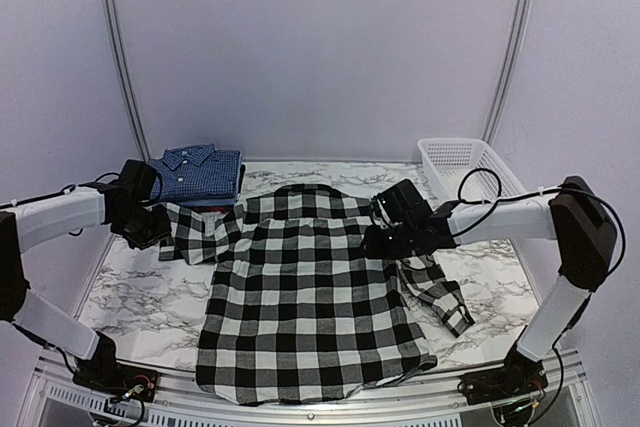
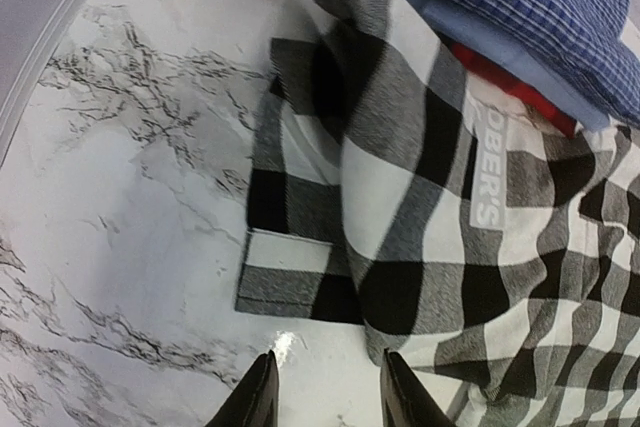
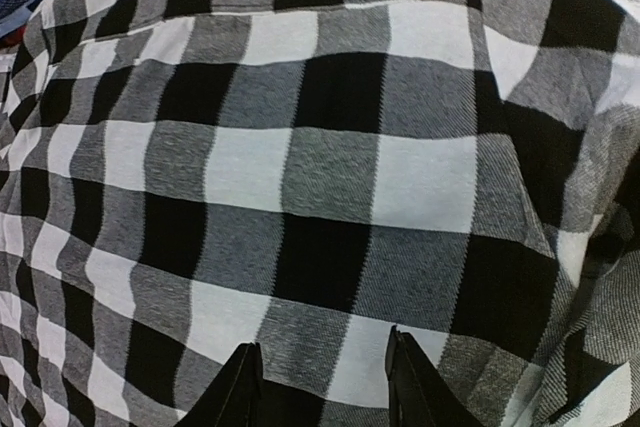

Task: Fold and stack the long sleeve shirts
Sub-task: Move the flattened shirt to the center of the board, then pick up the sleeve from the center of the board.

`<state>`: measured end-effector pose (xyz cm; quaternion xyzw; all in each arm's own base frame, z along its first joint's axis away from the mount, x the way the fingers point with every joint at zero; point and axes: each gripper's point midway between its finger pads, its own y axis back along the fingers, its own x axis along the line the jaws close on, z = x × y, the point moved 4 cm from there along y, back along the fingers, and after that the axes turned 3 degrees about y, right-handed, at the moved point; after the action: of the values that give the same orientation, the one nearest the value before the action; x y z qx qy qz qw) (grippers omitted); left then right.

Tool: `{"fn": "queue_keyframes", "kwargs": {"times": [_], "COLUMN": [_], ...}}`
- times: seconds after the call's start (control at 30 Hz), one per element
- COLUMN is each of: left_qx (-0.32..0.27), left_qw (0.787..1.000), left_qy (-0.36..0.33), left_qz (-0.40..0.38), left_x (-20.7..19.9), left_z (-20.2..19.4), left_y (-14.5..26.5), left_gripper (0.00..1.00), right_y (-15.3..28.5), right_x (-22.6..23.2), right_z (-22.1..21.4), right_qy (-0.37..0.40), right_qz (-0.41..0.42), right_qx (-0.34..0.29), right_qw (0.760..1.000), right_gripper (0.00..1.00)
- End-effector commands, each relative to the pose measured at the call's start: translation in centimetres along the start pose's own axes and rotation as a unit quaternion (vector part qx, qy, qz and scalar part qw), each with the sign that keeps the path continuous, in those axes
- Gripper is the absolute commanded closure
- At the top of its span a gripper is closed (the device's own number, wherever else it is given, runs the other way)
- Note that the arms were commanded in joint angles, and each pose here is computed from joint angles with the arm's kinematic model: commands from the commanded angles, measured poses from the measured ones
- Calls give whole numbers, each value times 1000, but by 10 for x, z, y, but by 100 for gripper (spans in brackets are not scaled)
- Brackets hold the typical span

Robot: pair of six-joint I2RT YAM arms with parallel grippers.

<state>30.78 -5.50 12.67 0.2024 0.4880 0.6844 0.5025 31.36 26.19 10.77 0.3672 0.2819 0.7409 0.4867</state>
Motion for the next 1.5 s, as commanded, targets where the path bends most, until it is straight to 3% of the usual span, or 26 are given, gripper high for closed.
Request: {"fn": "queue_keyframes", "kwargs": {"times": [0.0,0.33,0.53,0.87,1.2,1.27,1.47], "left_qx": [-23,-8,7,25,45,47,13], "left_qw": [999,996,996,996,996,996,998], "left_qy": [34,86,91,91,72,71,68], "left_qz": [-22,-23,-17,-4,7,10,15], "left_x": [12,29,32,38,32,31,32], "left_z": [16,21,13,0,-17,-19,-8], "left_y": [-11,-37,-52,-70,-79,-81,-67], "left_gripper": [65,68,69,70,72,76,100], "right_y": [-7,-12,-3,5,3,2,3], "right_x": [-22,-92,-111,-42,5,12,23], "right_z": [-8,-40,-33,1,16,17,18], "right_qy": [-17,-69,-77,20,52,56,63], "right_qz": [6,-53,-73,-36,-2,4,11], "right_qx": [-1,31,24,7,-7,-7,-10], "right_qw": [1000,996,994,999,999,998,998], "right_gripper": [61,60,59,53,53,53,53]}}
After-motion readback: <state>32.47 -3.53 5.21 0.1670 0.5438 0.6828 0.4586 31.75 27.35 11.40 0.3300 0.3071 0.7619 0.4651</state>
